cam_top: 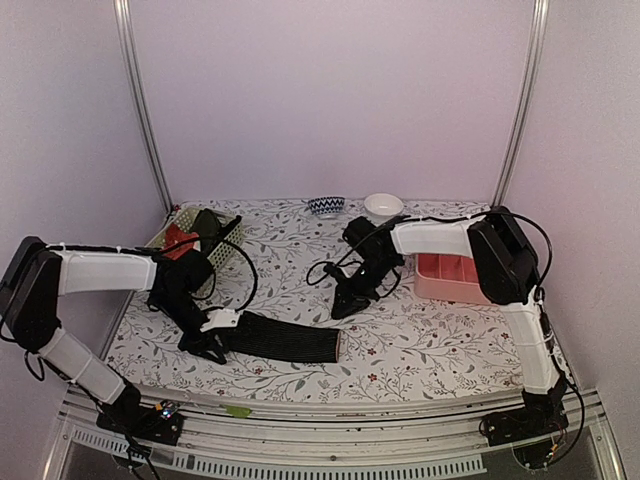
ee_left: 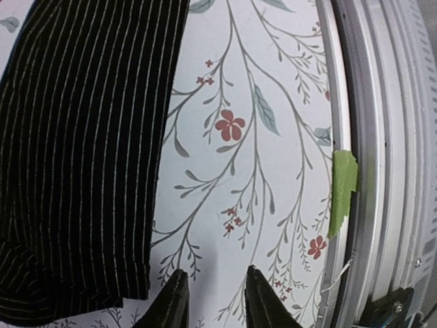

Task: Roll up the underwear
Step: Rotate the underwear at the center of the board.

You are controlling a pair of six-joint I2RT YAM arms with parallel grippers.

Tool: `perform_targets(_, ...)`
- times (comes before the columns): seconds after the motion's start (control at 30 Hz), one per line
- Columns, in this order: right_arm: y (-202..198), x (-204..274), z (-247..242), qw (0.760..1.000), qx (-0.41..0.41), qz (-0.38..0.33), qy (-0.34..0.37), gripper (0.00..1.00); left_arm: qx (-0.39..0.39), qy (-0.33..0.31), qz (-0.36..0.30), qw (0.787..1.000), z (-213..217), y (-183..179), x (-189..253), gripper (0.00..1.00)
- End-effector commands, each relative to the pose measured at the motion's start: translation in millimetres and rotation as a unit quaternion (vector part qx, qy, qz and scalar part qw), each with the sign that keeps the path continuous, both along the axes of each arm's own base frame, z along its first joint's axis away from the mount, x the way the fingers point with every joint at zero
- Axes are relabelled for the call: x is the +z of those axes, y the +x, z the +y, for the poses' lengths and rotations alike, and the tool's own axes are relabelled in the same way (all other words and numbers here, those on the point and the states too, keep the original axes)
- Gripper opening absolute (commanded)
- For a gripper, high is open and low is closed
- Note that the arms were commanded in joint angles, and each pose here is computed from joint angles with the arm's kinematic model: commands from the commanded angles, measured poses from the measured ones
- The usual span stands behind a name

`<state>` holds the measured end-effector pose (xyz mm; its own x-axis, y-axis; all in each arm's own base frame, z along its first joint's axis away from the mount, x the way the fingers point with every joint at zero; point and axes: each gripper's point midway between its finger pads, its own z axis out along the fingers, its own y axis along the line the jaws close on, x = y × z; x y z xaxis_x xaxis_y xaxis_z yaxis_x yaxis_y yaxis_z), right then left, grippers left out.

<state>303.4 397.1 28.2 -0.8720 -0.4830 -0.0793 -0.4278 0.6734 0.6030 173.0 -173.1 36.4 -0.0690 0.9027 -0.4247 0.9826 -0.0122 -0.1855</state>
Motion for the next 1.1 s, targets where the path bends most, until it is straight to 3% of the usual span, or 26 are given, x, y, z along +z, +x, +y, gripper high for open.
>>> perform_targets(0.0, -21.1, -18.6, 1.5, 0.999, 0.025, 0.019, 0.004, 0.13, 0.028, 0.028, -0.012, 0.999, -2.9, 13.9, -18.0, 0.29)
perform_targets(0.37, -90.9, -27.8, -12.3, 0.998, 0.028, 0.061, 0.023, 0.09, 0.055, 0.019, -0.065, 0.996, -41.1, 100.4, -29.3, 0.26)
perform_targets(0.57, -136.6, -25.9, 22.3, 0.994, 0.041, 0.082, 0.056, 0.09, 0.043, -0.008, -0.093, 0.995, -72.8, 151.6, -20.0, 0.28)
perform_targets(0.77, -138.7, -14.8, 42.2, 0.995, 0.04, 0.069, 0.064, 0.15, 0.035, -0.028, -0.065, 0.997, -77.4, 150.8, -13.1, 0.31)
perform_targets(0.9, -126.8, 9.0, 27.2, 0.997, 0.017, 0.04, 0.068, 0.18, 0.067, -0.105, -0.063, 0.99, -62.4, 141.3, 41.4, 0.31)
perform_targets(1.07, -119.5, 32.6, 28.3, 0.994, 0.004, 0.038, 0.106, 0.18, 0.039, -0.152, -0.072, 0.985, -59.5, 85.6, 61.9, 0.32)
